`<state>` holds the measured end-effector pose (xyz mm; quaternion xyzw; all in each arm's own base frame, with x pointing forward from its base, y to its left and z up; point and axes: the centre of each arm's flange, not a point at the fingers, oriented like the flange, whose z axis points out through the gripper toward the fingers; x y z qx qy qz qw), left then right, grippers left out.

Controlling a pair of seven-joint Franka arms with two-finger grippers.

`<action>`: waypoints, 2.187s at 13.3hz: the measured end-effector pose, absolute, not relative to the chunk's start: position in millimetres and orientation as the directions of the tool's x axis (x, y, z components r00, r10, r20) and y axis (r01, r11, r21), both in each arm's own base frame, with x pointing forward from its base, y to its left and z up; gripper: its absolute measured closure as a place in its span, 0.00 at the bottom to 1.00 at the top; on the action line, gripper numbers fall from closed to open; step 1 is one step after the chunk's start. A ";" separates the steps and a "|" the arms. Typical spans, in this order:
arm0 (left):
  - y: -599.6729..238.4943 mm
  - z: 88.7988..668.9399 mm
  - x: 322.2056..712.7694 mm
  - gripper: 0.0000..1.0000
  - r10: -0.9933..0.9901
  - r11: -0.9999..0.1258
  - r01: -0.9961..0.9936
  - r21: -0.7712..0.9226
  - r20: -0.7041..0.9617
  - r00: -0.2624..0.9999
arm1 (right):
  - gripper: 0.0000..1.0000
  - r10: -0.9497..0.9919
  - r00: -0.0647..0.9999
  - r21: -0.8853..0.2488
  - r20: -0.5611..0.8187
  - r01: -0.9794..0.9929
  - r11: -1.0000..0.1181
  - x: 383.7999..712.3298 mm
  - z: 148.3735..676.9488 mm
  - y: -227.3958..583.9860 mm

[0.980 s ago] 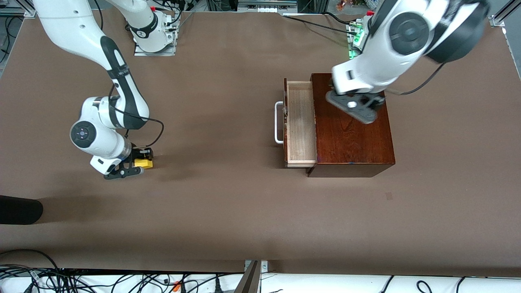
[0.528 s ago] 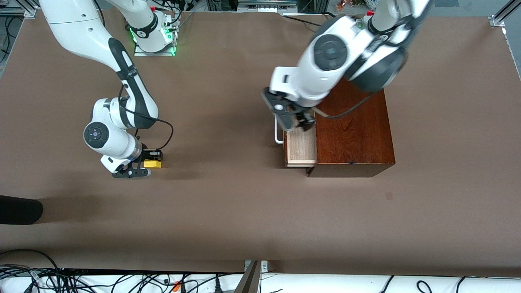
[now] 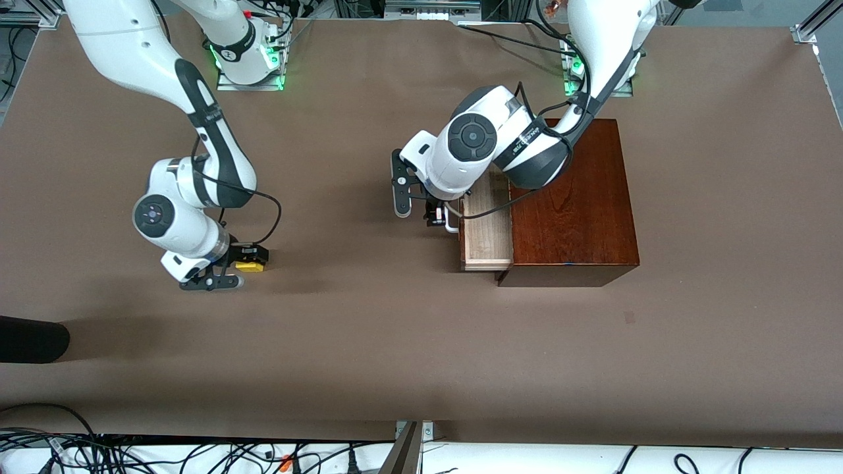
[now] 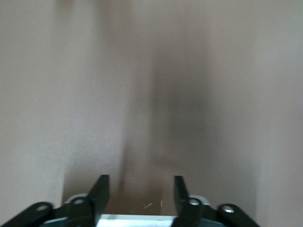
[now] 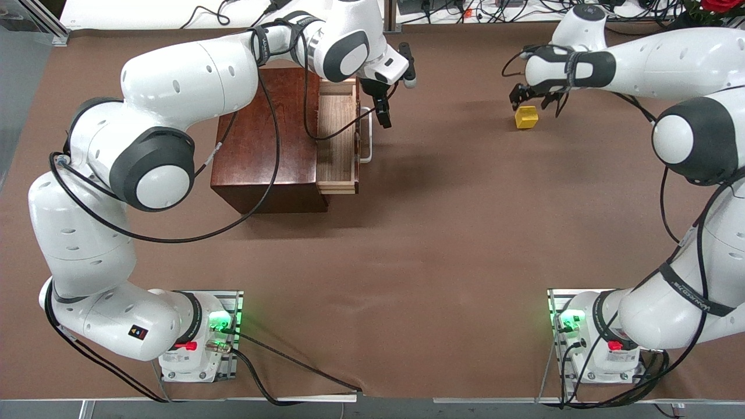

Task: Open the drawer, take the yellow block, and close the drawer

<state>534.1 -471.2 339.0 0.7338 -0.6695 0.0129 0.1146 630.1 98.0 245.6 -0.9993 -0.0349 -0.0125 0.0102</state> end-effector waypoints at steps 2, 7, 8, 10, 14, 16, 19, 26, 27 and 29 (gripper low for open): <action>-470.9 327.9 533.2 0.67 -0.985 -0.009 -0.988 0.156 0.170 0.035 | 0.00 0.073 0.997 -0.036 0.021 0.073 -0.997 630.2 315.0 98.9; -460.1 301.9 531.4 0.98 -0.994 0.025 -0.974 0.225 0.113 0.001 | 0.00 0.079 0.996 -0.074 0.029 0.081 -0.994 588.2 493.8 84.8; -456.1 302.0 533.5 0.98 -0.995 0.020 -0.971 0.237 0.103 0.004 | 0.00 0.084 0.996 -0.078 0.031 0.086 -0.993 575.3 518.3 81.4; -446.0 301.9 537.1 0.98 -0.998 0.023 -0.967 0.254 0.067 -0.006 | 0.00 0.116 0.993 -0.082 0.033 0.118 -0.990 554.0 553.8 76.4; -437.4 301.9 536.8 0.98 -0.999 0.037 -0.962 0.269 0.001 -0.038 | 0.00 0.140 0.990 -0.064 0.017 0.140 -0.988 546.3 590.5 70.4; -427.5 300.7 539.3 0.98 -0.999 0.026 -0.957 0.290 -0.033 -0.037 | 0.00 0.145 0.989 -0.041 0.013 0.145 -0.989 548.9 592.2 67.8; -407.7 298.6 547.3 0.98 -0.998 0.001 -0.947 0.321 -0.065 -0.023 | 0.00 0.148 0.989 -0.010 0.004 0.148 -0.989 552.1 587.8 65.4; -400.7 297.4 549.1 0.98 -0.995 0.001 -0.946 0.325 -0.090 -0.032 | 0.00 0.150 0.989 0.006 0.006 0.150 -0.989 552.4 589.8 63.8; -399.7 297.1 549.3 0.98 -0.995 0.000 -0.945 0.327 -0.094 -0.032 | 0.00 0.150 0.989 0.006 0.007 0.150 -0.989 552.5 590.0 63.8; -397.6 296.7 549.7 0.98 -0.994 -0.003 -0.944 0.330 -0.100 -0.032 | 0.00 0.150 0.989 0.006 0.008 0.150 -0.989 552.5 590.6 63.8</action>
